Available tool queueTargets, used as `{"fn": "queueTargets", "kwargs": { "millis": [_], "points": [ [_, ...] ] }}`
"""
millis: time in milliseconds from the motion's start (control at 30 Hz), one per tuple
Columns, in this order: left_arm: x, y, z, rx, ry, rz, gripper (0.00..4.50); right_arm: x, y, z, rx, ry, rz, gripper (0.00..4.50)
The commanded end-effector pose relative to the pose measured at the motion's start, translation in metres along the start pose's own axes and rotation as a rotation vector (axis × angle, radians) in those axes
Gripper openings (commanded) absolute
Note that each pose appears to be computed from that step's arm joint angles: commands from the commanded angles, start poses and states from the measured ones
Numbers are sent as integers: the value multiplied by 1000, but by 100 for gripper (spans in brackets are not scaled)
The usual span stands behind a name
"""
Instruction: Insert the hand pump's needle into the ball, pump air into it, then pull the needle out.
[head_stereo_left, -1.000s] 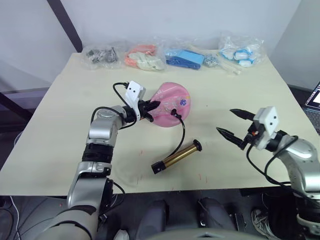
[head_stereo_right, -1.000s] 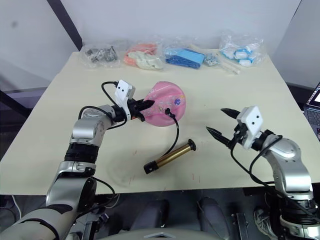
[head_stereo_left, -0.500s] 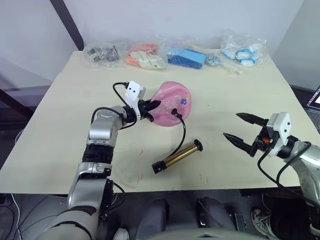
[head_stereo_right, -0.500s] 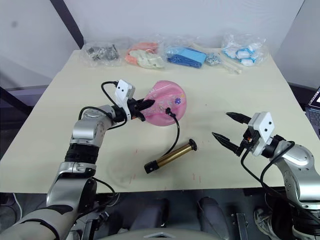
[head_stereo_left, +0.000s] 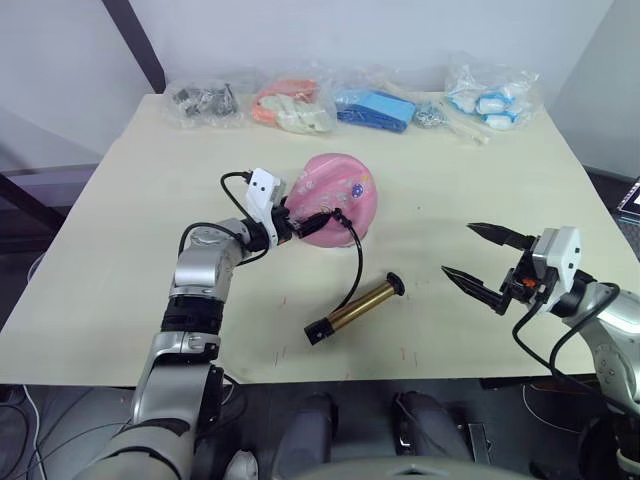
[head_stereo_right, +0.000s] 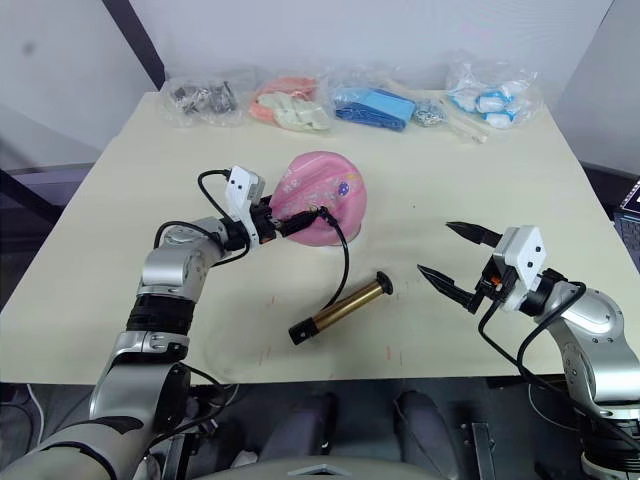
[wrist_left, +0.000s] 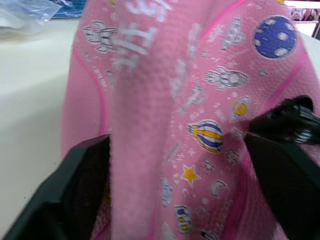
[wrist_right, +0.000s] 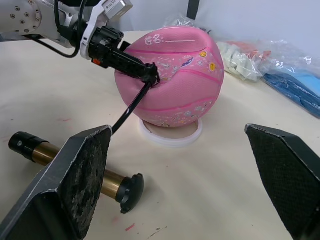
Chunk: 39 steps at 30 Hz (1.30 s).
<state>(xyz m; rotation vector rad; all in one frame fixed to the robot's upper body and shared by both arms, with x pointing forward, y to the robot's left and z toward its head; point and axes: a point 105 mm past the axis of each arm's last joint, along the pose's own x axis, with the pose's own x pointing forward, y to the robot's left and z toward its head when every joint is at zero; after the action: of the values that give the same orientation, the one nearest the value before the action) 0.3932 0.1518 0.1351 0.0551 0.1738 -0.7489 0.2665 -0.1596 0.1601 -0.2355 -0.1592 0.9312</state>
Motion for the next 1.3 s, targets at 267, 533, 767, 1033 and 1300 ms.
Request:
{"fn": "queueTargets", "kwargs": {
  "millis": [267,533,767,1033,1300],
  "points": [
    [-10,-5,39,78,-92,-34,448,-1,1,8,-28,-48,6,450],
    [-20,-22,58,143,-101,-134,448,-8,4,9,-10,-38,40,450],
    [-46,-49,50,183,4,-345,448,-25,4,8,12,-35,83,450],
    [-66,-99,15,178,169,-573,448,-48,11,7,19,14,276,450],
    [-63,-124,-15,71,231,-570,448,-56,9,5,-22,34,308,450]
  ]
}}
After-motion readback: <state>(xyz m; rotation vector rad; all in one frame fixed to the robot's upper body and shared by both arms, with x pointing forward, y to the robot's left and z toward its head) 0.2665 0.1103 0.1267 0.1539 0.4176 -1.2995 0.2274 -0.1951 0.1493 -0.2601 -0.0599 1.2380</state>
